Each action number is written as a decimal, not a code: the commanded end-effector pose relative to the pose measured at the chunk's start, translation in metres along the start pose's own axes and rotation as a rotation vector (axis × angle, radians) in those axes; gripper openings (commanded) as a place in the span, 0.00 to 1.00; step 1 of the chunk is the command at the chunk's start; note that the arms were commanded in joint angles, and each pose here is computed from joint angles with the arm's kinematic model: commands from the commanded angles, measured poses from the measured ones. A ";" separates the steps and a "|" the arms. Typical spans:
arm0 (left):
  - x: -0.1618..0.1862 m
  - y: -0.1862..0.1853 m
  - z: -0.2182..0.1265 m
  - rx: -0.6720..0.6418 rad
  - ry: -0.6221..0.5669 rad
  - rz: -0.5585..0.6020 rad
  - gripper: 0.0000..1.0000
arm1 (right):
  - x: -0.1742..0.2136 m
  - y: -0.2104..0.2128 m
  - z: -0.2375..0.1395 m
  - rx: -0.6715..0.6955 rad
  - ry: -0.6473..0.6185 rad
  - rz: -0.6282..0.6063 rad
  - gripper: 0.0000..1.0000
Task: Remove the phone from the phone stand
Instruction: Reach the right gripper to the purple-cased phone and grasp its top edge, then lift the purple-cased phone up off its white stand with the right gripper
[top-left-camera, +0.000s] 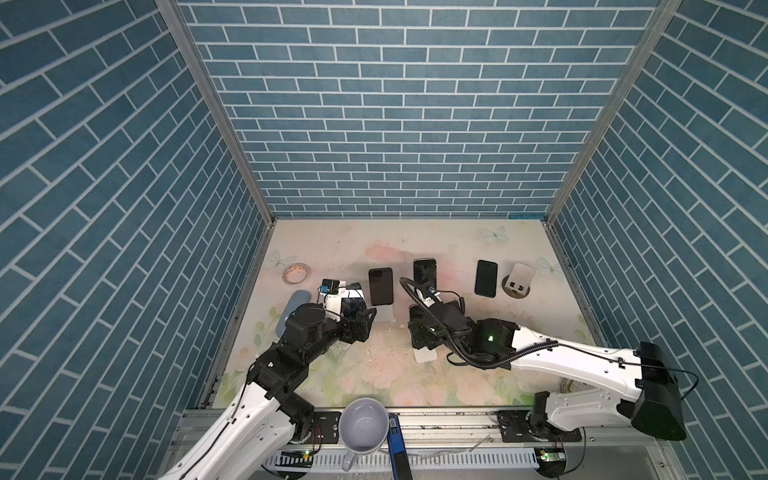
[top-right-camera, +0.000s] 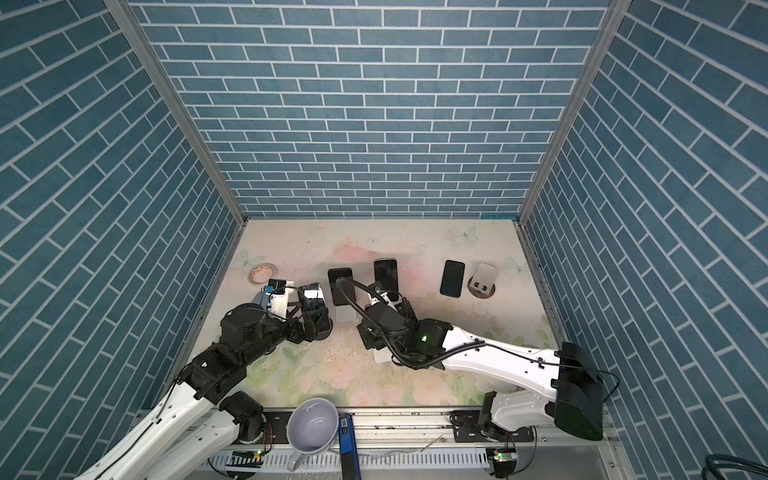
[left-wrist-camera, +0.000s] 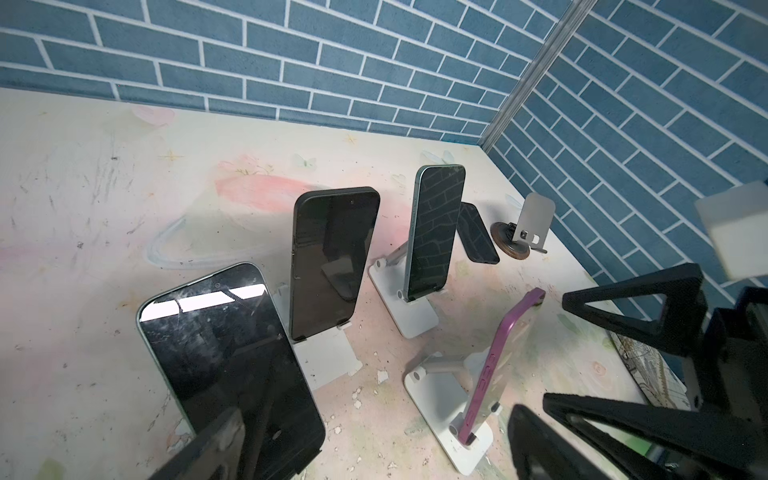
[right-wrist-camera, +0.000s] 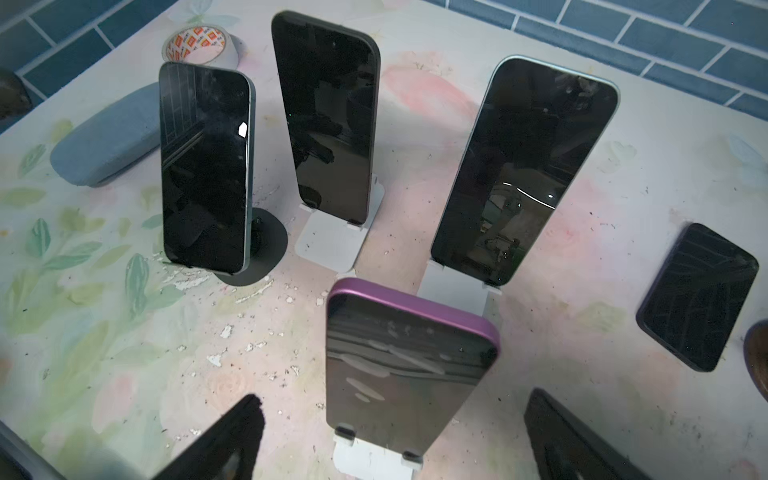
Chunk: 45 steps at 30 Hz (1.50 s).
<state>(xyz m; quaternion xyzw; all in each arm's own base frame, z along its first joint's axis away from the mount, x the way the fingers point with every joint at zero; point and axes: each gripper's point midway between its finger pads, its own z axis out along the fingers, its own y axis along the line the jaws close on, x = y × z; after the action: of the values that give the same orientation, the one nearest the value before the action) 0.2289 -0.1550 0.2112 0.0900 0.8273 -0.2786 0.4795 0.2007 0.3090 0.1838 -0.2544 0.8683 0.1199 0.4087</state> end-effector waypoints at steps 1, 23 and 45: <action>0.008 0.004 0.000 -0.017 0.014 -0.005 1.00 | -0.025 0.002 -0.001 0.031 -0.071 0.070 0.99; 0.012 0.006 -0.002 -0.016 0.014 0.001 1.00 | -0.011 -0.003 0.027 0.154 -0.054 0.230 0.95; 0.013 0.009 -0.006 -0.028 0.003 0.002 1.00 | -0.013 -0.002 0.026 0.141 -0.059 0.252 0.61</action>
<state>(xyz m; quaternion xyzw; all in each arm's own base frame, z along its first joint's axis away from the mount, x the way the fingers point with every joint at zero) 0.2227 -0.1478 0.2036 0.0839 0.8294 -0.2722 0.4805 0.2231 0.3175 0.1531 -0.1285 0.8957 0.0925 0.4155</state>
